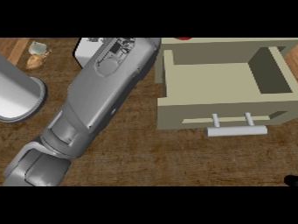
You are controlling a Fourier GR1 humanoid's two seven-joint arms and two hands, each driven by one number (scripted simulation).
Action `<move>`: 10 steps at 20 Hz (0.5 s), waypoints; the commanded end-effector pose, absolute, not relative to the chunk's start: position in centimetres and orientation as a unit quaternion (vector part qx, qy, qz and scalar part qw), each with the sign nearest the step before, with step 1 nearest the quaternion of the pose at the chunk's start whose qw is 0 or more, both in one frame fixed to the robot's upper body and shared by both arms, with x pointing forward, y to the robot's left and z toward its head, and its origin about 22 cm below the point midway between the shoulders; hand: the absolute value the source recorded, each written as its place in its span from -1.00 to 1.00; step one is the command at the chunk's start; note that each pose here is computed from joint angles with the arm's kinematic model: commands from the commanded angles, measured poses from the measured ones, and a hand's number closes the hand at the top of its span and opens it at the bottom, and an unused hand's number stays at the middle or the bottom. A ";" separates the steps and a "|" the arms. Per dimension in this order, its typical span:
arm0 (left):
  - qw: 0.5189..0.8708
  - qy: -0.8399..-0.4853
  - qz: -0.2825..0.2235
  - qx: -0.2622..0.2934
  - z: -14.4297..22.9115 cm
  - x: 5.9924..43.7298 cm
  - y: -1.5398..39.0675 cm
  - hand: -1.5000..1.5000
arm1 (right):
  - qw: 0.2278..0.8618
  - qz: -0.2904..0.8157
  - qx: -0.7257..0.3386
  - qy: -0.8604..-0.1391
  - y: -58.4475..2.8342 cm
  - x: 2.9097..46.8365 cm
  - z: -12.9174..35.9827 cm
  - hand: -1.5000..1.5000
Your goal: Pick up the can, place it into the drawer and close the drawer
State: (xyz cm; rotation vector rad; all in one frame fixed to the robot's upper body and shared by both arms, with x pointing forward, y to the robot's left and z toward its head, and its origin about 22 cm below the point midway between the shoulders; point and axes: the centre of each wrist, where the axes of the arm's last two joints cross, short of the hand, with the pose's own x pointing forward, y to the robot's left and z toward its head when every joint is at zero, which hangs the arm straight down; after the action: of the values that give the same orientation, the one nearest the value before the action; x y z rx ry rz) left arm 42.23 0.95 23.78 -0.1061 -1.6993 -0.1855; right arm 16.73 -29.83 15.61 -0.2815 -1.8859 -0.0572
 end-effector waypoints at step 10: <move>0.662 -0.743 -0.094 0.010 25.1 42.9 -1.9 1.00 | 0.567 -0.021 -0.102 -0.817 -28.7 17.2 16.1 -1.00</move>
State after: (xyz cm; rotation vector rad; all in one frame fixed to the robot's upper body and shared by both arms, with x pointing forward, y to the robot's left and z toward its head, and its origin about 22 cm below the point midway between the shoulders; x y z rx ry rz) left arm 42.93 -1.30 25.19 -0.0301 -1.6805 -0.2143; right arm 17.27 -29.41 16.26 -0.2543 -1.9072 -0.0426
